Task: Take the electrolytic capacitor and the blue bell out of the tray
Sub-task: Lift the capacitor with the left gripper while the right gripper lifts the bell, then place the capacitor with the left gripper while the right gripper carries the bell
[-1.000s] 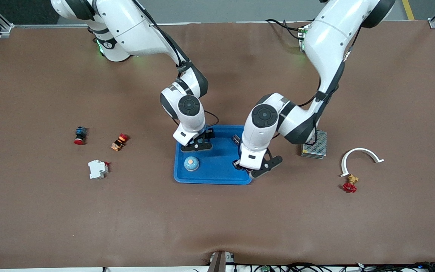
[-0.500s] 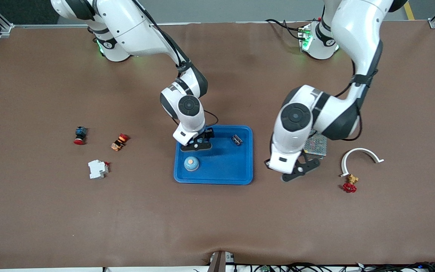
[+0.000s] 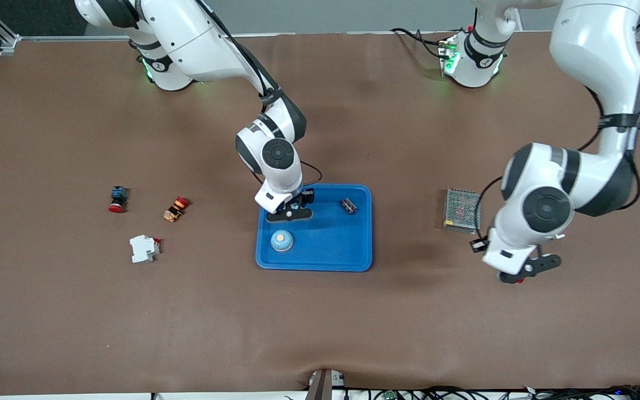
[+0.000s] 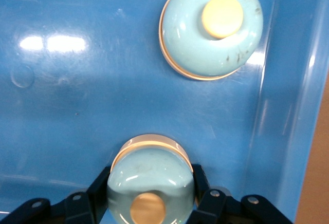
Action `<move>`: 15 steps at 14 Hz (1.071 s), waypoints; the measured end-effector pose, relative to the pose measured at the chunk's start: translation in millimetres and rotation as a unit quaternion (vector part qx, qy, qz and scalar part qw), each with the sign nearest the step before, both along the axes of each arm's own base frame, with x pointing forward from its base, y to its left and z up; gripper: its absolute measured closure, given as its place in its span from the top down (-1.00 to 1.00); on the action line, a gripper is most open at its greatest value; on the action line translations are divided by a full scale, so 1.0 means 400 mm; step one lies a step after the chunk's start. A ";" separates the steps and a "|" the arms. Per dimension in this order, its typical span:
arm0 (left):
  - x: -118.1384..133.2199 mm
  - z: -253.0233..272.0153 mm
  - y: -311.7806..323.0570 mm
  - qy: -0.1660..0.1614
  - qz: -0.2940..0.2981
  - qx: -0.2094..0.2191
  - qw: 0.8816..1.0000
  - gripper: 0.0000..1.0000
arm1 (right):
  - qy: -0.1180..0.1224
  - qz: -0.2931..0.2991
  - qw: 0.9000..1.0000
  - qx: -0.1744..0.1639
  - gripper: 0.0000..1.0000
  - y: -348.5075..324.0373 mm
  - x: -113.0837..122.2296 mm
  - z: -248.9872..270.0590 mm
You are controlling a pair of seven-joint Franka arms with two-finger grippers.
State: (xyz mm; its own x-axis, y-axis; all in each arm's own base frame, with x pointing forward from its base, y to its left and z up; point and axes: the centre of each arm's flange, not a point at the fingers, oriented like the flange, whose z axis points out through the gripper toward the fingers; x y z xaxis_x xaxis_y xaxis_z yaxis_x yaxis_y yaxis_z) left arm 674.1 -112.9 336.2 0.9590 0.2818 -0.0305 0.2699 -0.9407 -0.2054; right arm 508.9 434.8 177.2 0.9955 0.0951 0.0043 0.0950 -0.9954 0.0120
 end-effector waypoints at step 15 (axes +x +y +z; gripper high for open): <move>-0.031 -0.307 0.475 -0.012 -0.080 -0.029 0.996 -0.34 | 0.095 0.072 0.993 0.017 0.33 -0.240 0.198 0.522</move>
